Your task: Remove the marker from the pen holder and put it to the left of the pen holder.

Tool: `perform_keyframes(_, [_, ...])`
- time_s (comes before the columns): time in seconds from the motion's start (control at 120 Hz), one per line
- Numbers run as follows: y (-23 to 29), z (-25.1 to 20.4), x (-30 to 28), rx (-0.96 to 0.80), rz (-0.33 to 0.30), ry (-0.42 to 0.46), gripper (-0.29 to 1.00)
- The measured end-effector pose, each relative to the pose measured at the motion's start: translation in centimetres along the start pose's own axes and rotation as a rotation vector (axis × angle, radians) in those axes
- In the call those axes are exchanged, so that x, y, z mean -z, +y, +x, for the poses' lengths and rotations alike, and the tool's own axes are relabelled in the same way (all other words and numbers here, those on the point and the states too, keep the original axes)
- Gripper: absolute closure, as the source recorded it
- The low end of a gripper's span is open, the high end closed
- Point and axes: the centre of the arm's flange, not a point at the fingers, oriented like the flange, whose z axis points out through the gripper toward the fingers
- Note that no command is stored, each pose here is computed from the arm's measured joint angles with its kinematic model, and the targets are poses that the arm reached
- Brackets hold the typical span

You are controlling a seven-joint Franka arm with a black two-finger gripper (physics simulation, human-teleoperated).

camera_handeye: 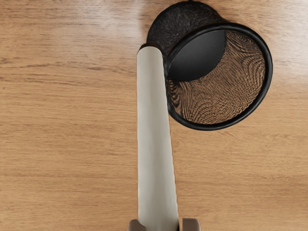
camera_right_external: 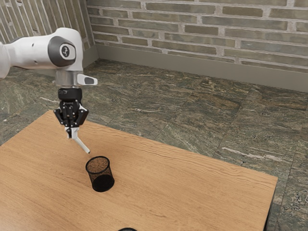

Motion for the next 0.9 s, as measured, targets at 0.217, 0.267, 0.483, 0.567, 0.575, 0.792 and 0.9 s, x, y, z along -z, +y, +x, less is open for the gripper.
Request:
perform_keyframes(0.217, [-6.8,7.9,-1.2,0.113,-0.020,0.116,0.78])
perform_keyframes(0.267, [-7.2,8.7,-1.2,0.119,-0.018,0.160,0.78])
perform_keyframes(0.483, [-10.0,9.6,-5.1,0.171,-0.048,0.192,0.68])
perform_keyframes(0.567, [-10.4,9.5,-5.8,0.177,-0.056,0.197,0.59])
perform_keyframes(0.575, [-10.4,9.5,-5.8,0.178,-0.057,0.197,0.59])
perform_keyframes(0.792, [-13.3,7.7,-10.9,0.237,-0.116,0.123,0.50])
perform_keyframes(0.9, [-11.8,7.2,-9.6,0.205,-0.115,0.154,0.41])
